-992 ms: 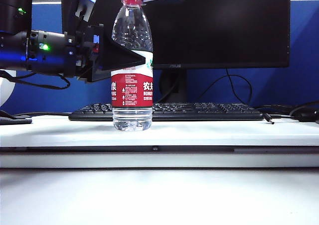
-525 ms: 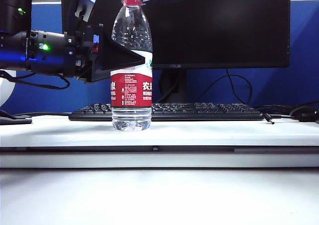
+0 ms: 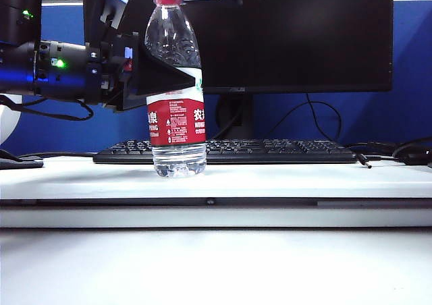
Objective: Unscrew the cap from the plastic bottle on the table.
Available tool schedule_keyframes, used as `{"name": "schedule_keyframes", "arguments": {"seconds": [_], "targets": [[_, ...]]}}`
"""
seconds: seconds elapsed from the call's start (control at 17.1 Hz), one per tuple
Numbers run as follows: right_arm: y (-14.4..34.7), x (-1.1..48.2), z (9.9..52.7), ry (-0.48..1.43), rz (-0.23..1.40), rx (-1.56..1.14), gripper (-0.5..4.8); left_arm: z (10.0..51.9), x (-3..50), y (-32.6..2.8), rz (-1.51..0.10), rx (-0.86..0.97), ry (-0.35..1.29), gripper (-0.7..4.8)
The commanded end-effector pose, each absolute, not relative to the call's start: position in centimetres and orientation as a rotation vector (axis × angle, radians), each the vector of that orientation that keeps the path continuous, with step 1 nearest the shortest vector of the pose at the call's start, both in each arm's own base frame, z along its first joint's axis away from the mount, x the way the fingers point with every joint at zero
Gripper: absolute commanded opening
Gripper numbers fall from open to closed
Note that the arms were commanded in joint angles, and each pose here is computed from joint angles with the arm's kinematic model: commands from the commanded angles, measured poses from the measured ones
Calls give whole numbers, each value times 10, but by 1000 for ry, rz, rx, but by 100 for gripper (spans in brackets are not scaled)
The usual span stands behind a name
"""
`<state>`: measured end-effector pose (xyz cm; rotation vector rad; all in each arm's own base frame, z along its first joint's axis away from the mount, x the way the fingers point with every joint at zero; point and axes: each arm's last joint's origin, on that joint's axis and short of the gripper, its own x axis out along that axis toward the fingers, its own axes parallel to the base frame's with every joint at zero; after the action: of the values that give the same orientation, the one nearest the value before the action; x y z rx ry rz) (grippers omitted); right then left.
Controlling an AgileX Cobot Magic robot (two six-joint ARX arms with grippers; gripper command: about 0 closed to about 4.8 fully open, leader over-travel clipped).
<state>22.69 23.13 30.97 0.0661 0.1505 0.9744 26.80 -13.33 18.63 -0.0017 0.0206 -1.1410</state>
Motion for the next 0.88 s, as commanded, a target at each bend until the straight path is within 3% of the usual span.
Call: {"name": "schedule_keyframes", "arguments": {"seconds": [0.06, 0.53, 0.58, 0.7, 0.76, 0.88], "targets": [[226, 230, 306, 220, 1142, 91, 80, 187, 267, -136, -1171, -5, 26, 316], [191, 256, 308, 216, 1185, 106, 83, 186, 267, -136, -1171, -7, 36, 316], [185, 258, 308, 206, 1163, 90, 127, 185, 267, -136, -1171, -8, 42, 316], [182, 257, 310, 224, 1080, 82, 272, 185, 267, -136, -1169, -9, 48, 316], [179, 255, 312, 231, 1047, 80, 310, 185, 267, -136, -1165, -8, 47, 316], [176, 248, 318, 233, 981, 74, 328, 185, 267, -136, -1163, -4, 44, 316]]}}
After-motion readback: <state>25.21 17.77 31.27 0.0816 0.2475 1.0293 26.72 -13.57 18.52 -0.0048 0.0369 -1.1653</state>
